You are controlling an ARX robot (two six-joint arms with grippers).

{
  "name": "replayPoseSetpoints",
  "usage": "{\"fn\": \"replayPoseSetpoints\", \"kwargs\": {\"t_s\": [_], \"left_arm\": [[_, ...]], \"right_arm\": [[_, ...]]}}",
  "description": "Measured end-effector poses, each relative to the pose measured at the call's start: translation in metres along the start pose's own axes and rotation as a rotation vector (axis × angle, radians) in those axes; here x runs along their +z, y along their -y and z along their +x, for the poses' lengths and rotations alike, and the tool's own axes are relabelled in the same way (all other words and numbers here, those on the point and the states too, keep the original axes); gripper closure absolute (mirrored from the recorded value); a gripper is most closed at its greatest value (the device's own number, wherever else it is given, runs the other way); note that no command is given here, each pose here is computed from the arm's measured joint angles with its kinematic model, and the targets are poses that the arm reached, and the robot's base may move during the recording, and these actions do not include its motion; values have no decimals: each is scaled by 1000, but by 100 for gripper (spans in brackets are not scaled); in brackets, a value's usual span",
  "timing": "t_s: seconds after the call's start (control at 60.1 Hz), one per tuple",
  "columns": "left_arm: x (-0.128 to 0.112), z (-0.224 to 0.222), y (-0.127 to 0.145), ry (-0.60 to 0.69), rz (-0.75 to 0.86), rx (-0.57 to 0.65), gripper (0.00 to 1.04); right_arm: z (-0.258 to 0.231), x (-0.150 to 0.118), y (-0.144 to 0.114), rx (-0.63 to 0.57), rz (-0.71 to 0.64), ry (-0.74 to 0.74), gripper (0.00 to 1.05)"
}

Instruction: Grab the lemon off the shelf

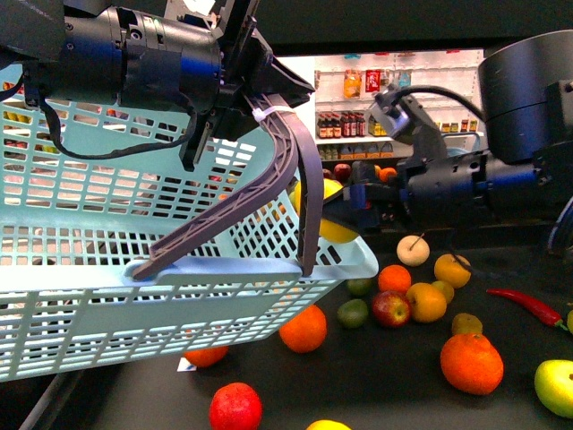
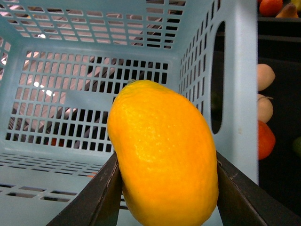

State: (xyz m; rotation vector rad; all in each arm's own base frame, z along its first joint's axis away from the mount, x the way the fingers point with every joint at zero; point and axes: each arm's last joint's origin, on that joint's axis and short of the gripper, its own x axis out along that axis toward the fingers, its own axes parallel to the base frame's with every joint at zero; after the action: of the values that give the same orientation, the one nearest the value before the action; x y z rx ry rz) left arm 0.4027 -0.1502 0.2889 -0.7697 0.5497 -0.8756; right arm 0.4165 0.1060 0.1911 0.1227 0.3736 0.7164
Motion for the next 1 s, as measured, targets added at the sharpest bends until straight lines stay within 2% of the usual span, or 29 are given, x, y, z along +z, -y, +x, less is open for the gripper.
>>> {"fn": "replayPoseSetpoints", "kwargs": {"t_s": [0.067,0.116,0.233,0.399,0.582,0.649,0.748,0.765,0.815,0.865,0.998], "left_arm": [[0,0,0,-2,4,-2,99],[0,0,0,-6,8,-4,99],[0,0,0,1,7,3,99],[0,0,0,0,8,2,99],[0,0,0,-1,3,2,99],[0,0,0,-2,-2,1,99],[0,0,0,-1,-1,2,99],[0,0,0,-1,-1,2,99],[0,0,0,-1,-3,1,99],[0,0,0,-1,-2,1,99],[0,0,0,-1,-2,2,99]], "right_arm": [[6,-6,-3,-4,3,-16,56],[10,-10,-5,-1,7,-25,52],[15,-11,-4,-15,7,-1,28],[11,-3,4,-11,12,42,6],[-12,19,29,-38,38,139,7],[-32,32,51,-89,37,192,7],[-61,33,86,-176,27,212,7],[-84,9,116,-241,-1,153,7],[-87,-19,128,-276,-19,76,7],[-86,-35,132,-287,-36,32,7],[-72,-100,136,-269,-56,-131,7]]}}
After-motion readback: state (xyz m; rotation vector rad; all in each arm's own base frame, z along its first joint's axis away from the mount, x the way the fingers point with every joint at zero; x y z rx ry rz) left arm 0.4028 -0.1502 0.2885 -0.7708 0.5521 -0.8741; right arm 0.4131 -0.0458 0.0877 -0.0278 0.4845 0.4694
